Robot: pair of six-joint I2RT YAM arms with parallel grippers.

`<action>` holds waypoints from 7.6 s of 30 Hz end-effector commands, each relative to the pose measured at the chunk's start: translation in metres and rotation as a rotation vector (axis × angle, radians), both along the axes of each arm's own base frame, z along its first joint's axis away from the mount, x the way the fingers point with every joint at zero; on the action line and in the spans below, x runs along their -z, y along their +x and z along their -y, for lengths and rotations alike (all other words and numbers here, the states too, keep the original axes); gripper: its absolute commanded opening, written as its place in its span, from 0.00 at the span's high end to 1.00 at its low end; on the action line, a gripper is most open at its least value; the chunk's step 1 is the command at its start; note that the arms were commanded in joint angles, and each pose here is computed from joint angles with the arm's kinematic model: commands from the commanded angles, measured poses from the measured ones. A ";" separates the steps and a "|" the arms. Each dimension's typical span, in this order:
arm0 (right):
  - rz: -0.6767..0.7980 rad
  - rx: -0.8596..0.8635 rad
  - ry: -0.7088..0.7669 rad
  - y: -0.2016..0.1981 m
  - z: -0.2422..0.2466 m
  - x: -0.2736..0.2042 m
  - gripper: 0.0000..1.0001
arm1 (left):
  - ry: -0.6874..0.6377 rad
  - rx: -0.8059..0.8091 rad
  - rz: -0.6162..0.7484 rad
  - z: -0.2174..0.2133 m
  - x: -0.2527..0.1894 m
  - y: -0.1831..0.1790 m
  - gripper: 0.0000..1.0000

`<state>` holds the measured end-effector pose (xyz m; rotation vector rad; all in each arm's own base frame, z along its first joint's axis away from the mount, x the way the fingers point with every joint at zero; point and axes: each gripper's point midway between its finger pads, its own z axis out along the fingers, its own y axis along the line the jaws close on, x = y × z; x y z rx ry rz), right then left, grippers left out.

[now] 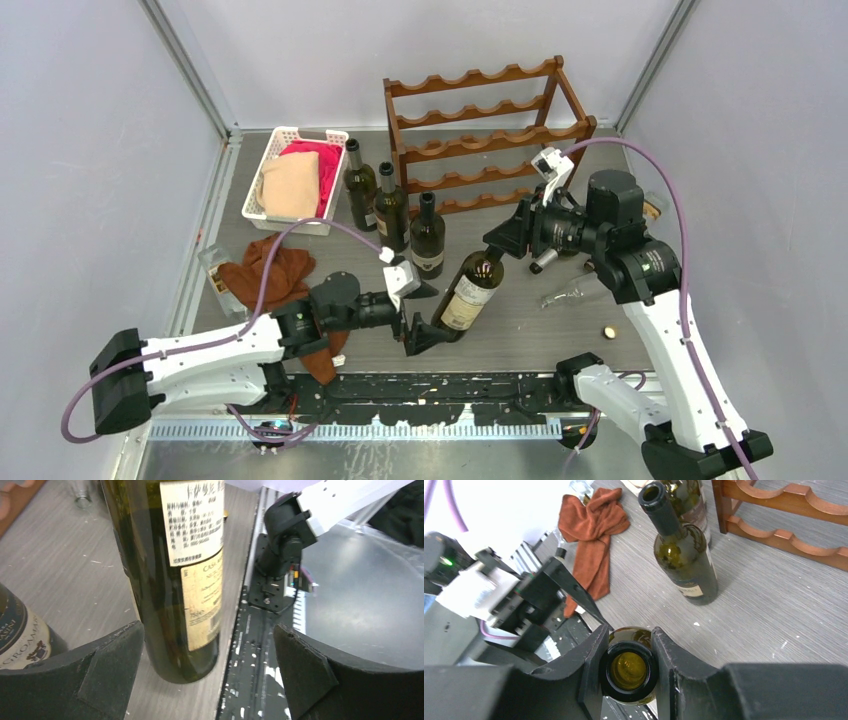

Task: Put the wine bottle on the wine rack
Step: Pick up the wine bottle from the center of the board, then place the wine bottle in the wine rack.

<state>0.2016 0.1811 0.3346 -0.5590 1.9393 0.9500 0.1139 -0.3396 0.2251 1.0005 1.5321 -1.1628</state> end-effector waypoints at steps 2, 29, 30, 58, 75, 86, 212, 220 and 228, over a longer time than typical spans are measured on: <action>0.105 -0.060 0.189 -0.014 -0.012 -0.059 0.99 | -0.113 -0.138 0.168 0.007 -0.017 0.022 0.00; 0.007 -0.080 0.280 -0.015 -0.018 -0.051 0.99 | -0.039 -0.071 0.123 0.025 0.014 0.021 0.38; 0.004 -0.079 0.271 -0.015 -0.017 -0.048 0.97 | -0.027 -0.052 0.110 0.025 0.014 0.019 0.79; 0.475 -0.511 -0.175 -0.043 -0.002 0.000 0.03 | 0.255 0.236 0.059 -0.027 0.046 -0.001 1.00; 0.556 -0.883 -0.476 -0.054 -0.010 0.109 0.02 | 0.334 0.360 0.040 -0.013 0.056 -0.002 1.00; 0.516 -0.888 -0.515 -0.049 -0.036 0.130 0.00 | 0.323 0.369 0.039 -0.008 0.052 -0.001 1.00; 0.162 0.442 -0.333 0.137 0.051 0.142 0.99 | 0.129 -0.639 0.392 -0.064 -0.211 0.165 0.11; 0.144 0.477 -0.293 0.152 0.046 0.150 0.99 | 0.160 -0.641 0.373 -0.061 -0.206 0.187 0.11; 0.157 0.485 -0.260 0.165 0.040 0.154 0.99 | 0.095 -0.660 0.293 -0.064 -0.207 0.207 0.12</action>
